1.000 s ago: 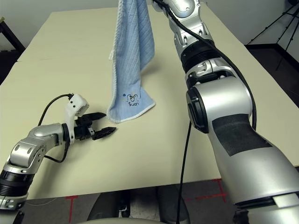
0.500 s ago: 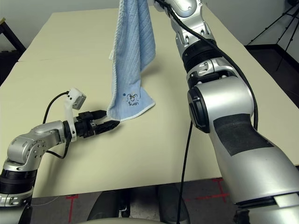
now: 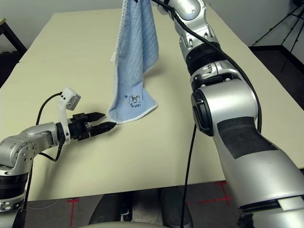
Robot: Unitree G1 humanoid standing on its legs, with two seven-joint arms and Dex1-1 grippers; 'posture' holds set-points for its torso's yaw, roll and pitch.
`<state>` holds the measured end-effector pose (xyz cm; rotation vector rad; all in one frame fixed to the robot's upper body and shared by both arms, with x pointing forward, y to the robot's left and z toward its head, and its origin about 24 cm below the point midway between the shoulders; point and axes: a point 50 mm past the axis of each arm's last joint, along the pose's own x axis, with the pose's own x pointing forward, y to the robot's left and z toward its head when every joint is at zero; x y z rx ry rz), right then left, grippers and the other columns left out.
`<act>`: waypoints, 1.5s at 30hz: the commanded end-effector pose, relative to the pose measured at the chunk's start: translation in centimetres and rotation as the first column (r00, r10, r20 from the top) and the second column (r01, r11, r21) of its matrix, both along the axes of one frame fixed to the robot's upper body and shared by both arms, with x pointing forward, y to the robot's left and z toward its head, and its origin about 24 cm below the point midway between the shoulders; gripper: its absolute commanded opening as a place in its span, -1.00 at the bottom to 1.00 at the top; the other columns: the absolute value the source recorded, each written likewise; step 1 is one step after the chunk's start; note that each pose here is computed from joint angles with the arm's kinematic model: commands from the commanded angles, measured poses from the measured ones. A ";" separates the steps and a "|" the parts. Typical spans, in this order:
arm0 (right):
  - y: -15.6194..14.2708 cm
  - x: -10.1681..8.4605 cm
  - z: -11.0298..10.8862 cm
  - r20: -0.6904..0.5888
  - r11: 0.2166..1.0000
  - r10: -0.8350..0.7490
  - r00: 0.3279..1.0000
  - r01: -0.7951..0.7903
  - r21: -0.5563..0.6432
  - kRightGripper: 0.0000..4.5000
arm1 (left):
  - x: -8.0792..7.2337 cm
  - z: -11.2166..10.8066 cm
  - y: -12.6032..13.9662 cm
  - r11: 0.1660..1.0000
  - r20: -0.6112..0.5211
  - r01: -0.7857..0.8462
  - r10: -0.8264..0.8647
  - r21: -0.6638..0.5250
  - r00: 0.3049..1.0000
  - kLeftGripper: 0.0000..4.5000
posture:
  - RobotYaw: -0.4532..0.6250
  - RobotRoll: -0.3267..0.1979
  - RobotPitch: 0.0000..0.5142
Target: Fold the towel and set it aside.
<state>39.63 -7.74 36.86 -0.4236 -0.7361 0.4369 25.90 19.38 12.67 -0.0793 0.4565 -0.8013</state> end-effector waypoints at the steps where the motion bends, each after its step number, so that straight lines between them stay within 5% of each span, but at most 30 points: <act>1: -0.2 0.0 -0.1 0.010 1.000 -0.006 1.000 0.006 -0.017 -1.00 | 0.0 -0.3 -0.7 1.000 -0.019 0.003 -0.004 -0.027 1.000 -0.11 | -0.16 0.25 -0.59; 6: -0.3 0.0 -0.1 0.010 1.000 -0.007 1.000 0.007 -0.017 -1.00 | 0.4 -0.4 -1.3 0.999 -0.025 -0.005 0.004 -0.050 1.000 -0.98 | -0.17 0.25 -0.58; 15: -0.5 0.1 -0.2 0.007 1.000 -0.010 1.000 0.010 -0.017 -1.00 | 1.0 -0.7 -1.2 0.997 -0.046 -0.049 0.047 -0.061 0.998 -0.99 | -0.18 0.25 -0.58; 22: -2.7 0.6 -1.4 -0.035 1.000 -0.027 0.999 0.027 0.001 -1.00 | 1.8 -1.1 2.8 0.966 -0.036 -0.226 0.232 0.125 0.972 -0.99 | -0.18 0.25 -0.55; 31: -10.5 0.3 -6.7 -0.227 0.986 0.153 0.962 -0.135 0.093 -1.00 | 4.6 5.9 8.2 0.871 0.305 -0.431 0.355 0.237 0.884 -0.99 | -0.21 0.25 -0.46; 37: -15.0 -1.5 -11.9 -0.447 0.951 0.310 0.839 -0.282 0.128 -1.00 | 6.2 9.8 9.0 0.833 0.443 -0.502 0.369 0.232 0.817 -0.99 | -0.26 0.25 -0.39; 42: -16.8 -3.4 -13.5 -0.547 0.872 0.489 0.680 -0.360 0.332 -1.00 | 7.4 11.8 9.6 0.791 0.519 -0.575 0.408 0.211 0.751 -0.99 | -0.29 0.25 -0.33; 45: -17.6 -3.6 -14.4 -0.600 0.916 0.401 0.692 -0.289 0.278 -1.00 | 7.9 12.2 10.2 0.746 0.544 -0.638 0.460 0.191 0.701 -0.99 | -0.30 0.25 -0.31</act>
